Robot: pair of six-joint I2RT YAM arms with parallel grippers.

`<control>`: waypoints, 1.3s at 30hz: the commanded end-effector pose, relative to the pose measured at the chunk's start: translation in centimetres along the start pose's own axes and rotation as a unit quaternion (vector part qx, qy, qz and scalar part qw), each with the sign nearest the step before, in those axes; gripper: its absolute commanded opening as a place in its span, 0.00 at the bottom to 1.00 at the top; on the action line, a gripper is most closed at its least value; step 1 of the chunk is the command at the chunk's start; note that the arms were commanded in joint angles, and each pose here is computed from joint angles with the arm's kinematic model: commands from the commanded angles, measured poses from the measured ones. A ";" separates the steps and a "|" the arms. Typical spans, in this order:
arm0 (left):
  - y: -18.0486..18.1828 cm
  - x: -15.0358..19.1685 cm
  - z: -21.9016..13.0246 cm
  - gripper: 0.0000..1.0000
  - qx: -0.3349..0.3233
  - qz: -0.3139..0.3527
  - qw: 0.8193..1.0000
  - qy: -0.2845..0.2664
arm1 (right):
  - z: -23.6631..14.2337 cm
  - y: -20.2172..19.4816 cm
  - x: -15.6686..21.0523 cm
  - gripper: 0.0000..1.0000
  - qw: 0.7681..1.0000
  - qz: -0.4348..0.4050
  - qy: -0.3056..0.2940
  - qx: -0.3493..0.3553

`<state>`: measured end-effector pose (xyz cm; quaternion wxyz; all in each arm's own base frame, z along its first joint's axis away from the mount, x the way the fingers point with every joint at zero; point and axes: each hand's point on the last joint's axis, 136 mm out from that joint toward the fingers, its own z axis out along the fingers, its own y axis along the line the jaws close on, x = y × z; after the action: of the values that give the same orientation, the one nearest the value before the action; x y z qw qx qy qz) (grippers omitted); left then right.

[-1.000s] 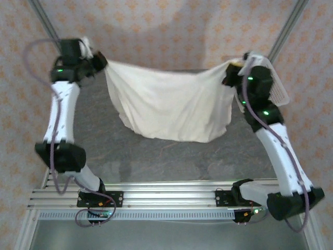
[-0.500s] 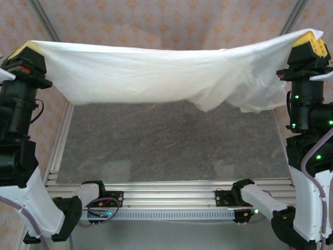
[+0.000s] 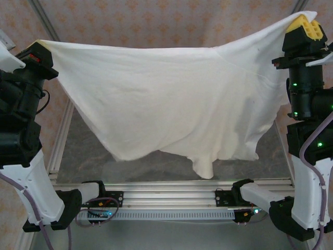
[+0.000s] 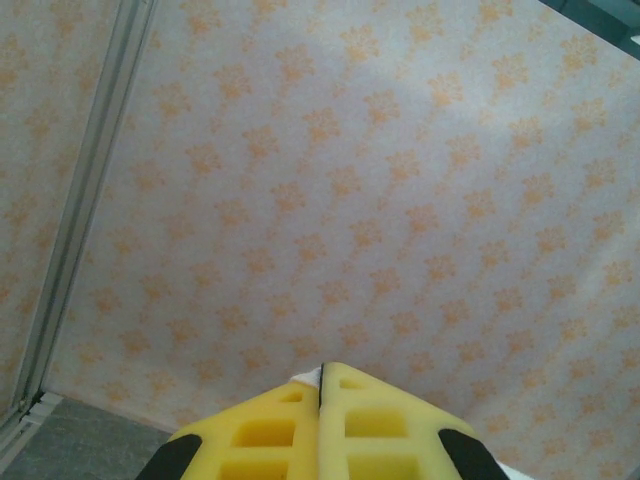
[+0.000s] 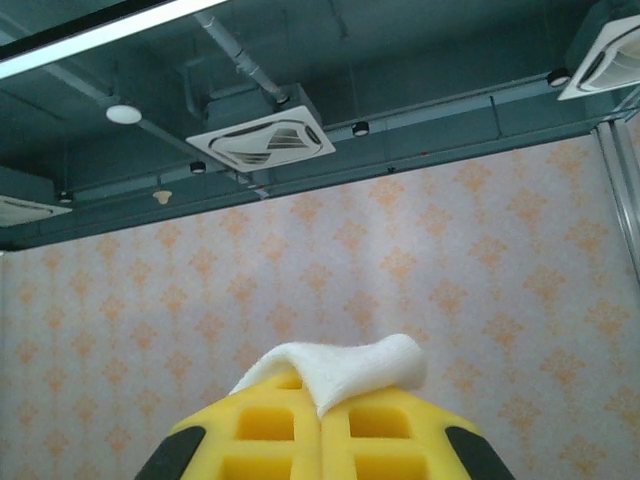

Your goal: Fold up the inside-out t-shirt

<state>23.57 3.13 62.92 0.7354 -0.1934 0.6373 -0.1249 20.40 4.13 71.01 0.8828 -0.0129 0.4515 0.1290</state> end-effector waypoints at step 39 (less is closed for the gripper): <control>11.3 18.8 19.4 0.00 -0.125 0.019 0.977 0.175 | 10.7 -0.5 32.2 0.00 0.977 0.008 0.211 -0.019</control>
<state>41.87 6.95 45.55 0.5940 -0.2466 0.7624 -0.0711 43.57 12.27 53.74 0.7636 -0.0725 0.6231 0.1529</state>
